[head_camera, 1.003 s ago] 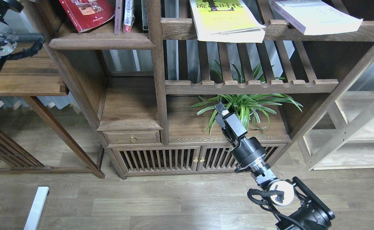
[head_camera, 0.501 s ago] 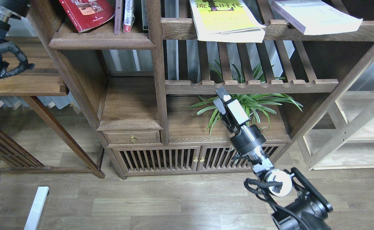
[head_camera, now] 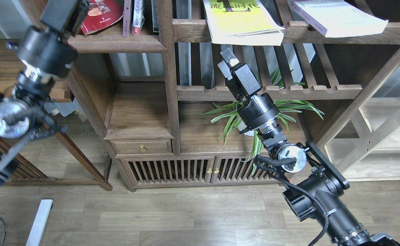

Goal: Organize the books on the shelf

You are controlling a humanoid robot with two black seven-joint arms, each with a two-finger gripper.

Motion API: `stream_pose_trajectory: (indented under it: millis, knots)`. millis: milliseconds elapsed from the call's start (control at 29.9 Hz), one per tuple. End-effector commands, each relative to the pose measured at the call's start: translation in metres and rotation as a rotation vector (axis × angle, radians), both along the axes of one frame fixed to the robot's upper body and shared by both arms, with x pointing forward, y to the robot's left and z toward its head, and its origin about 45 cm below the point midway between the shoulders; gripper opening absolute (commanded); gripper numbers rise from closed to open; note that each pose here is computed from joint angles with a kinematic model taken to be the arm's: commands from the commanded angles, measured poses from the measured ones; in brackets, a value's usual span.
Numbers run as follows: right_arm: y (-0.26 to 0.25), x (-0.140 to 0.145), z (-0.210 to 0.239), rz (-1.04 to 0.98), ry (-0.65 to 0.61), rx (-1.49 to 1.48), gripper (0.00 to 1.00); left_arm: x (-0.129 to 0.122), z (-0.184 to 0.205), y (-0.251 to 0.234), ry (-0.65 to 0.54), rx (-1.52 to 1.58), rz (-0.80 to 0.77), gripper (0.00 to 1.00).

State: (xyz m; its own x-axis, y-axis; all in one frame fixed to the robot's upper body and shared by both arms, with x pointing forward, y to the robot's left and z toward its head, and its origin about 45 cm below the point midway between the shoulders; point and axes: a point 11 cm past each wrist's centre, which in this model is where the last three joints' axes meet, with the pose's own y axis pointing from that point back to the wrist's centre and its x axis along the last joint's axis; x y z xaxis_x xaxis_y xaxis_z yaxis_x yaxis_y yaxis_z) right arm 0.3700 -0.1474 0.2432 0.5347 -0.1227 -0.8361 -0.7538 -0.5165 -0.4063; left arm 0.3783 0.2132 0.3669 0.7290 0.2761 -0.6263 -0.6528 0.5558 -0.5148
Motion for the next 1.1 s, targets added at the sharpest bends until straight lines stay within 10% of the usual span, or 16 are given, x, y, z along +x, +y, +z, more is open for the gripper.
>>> stream_pose_trajectory:
  millis: [0, 1070]
  knots:
    - [-0.001, 0.005, -0.003, -0.02, 0.044, -0.022, 0.99, -0.012, -0.031, -0.006, 0.08, -0.029, -0.015, 0.88]
    - [-0.029, 0.069, 0.035, -0.237, 0.269, -0.057, 0.96, -0.048, -0.128, -0.027, 0.333, 0.04, -0.091, 0.94]
